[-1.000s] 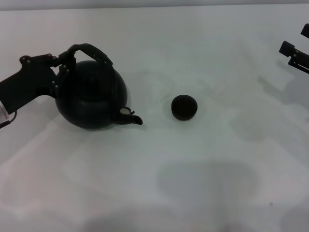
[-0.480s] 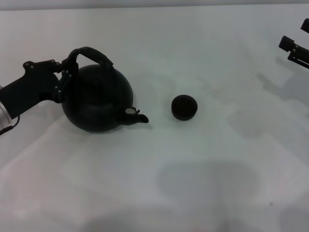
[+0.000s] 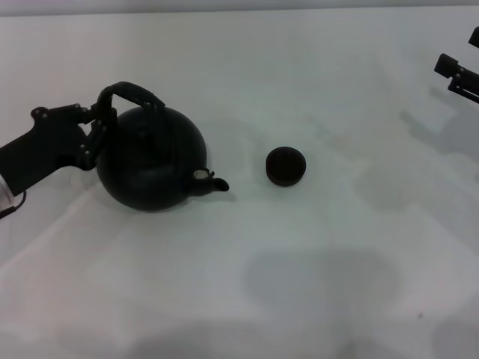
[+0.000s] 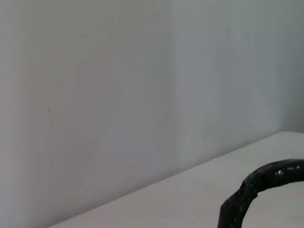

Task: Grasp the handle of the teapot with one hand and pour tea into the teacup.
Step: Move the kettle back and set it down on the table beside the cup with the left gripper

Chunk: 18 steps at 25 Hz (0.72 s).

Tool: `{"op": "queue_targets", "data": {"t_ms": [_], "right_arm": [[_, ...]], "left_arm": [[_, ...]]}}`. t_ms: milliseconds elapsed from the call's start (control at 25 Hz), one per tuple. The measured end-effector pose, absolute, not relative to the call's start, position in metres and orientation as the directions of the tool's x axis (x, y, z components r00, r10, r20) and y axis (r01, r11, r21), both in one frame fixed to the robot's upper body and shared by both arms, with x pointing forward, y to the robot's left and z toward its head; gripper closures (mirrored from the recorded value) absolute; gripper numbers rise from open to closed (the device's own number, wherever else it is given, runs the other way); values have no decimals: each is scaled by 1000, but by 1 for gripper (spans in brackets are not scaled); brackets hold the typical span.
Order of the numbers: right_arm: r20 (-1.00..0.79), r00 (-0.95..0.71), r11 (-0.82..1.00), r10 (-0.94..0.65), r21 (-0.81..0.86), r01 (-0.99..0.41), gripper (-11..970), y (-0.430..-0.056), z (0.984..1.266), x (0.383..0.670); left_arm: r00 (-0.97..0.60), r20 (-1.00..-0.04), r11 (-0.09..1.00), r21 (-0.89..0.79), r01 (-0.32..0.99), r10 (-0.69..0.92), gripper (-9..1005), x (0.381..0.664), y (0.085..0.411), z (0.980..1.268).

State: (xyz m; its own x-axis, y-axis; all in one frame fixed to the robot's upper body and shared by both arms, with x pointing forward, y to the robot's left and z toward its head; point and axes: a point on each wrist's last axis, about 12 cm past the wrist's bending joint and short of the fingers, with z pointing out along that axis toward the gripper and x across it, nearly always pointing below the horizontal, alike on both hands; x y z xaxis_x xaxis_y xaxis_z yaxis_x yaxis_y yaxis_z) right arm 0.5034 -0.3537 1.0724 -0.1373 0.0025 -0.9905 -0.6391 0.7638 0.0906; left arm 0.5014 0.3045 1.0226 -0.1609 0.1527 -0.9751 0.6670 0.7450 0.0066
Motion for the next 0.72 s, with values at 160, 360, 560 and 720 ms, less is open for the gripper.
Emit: {"op": "queue_targets", "data": {"t_ms": [160,360,560,720], "right_arm": [[-990,-139,767,2,91,-635,118,-355,1072,503],[-990,-140,770,-1,89,-632,118,-356,1072,504],[-990,-142,770,-4,88,-632,117,-355,1072,504],[-990,-142,770,-4,88,-632,117,-355,1072,504]], "left_arm": [[-165,-975,754,4,657,150,865,497,309,1021],[-172,-975,769,1,639,144,852,493,314,1020],[-175,-975,787,0,616,137,785,493,317,1019],[-159,-975,786,26,618,157,672,492,317,1019]]}}
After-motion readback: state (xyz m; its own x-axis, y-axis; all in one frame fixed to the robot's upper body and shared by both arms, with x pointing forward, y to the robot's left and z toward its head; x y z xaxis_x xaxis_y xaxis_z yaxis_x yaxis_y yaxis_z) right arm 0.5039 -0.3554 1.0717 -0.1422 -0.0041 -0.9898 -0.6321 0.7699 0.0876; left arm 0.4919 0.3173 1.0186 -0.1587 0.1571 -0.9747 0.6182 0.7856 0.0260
